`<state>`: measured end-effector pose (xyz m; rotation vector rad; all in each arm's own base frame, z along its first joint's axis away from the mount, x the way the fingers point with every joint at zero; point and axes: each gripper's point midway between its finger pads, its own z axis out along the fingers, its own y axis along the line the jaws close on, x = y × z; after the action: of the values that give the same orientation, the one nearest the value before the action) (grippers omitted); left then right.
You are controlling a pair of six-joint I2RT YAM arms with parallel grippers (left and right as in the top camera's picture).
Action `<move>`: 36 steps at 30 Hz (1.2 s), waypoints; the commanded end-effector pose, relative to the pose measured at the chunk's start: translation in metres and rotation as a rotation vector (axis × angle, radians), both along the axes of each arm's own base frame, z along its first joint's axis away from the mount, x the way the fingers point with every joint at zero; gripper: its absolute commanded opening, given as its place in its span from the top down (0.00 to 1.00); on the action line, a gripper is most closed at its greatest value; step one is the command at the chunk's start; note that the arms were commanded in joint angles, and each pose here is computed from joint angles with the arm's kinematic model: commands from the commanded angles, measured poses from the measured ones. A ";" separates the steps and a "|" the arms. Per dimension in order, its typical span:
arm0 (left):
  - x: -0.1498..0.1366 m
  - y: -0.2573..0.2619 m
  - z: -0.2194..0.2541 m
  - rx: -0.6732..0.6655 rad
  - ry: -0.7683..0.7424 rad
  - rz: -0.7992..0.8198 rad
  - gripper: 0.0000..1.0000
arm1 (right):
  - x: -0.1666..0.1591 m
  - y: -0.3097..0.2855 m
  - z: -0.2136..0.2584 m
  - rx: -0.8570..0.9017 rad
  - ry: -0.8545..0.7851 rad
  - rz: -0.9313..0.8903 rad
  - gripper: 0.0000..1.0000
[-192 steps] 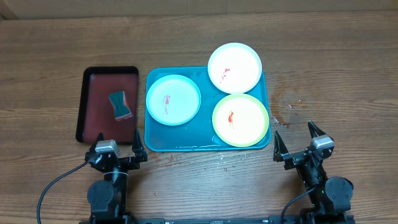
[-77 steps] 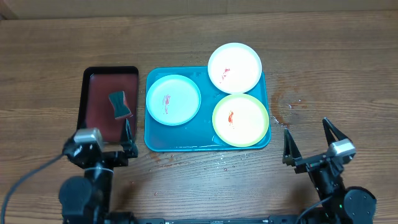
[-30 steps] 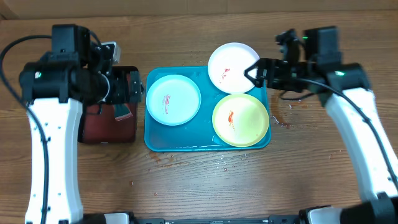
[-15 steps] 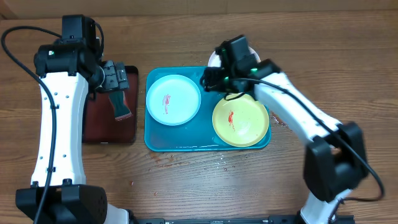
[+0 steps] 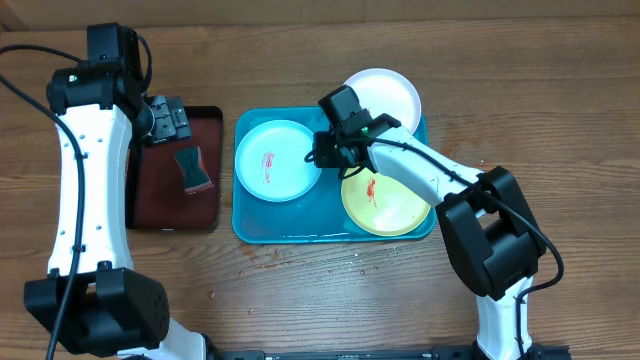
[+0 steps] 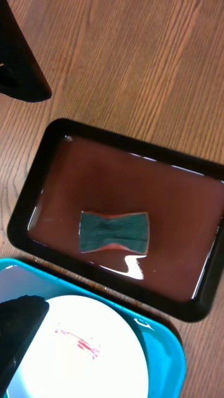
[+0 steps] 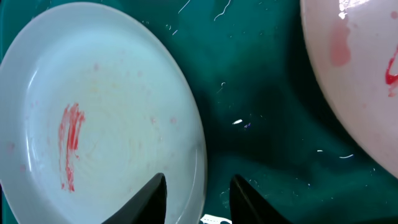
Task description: Clean dirty plates on tray and stack at the side
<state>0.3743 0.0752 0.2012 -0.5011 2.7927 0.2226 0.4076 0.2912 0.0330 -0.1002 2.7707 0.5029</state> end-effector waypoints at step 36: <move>0.026 -0.009 -0.139 -0.117 0.267 -0.041 0.45 | -0.005 -0.001 -0.023 -0.074 0.024 -0.084 0.96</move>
<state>0.4027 0.0767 0.0899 -0.5719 2.9939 0.2320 0.4025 0.2888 0.0114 0.0146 2.8063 0.4053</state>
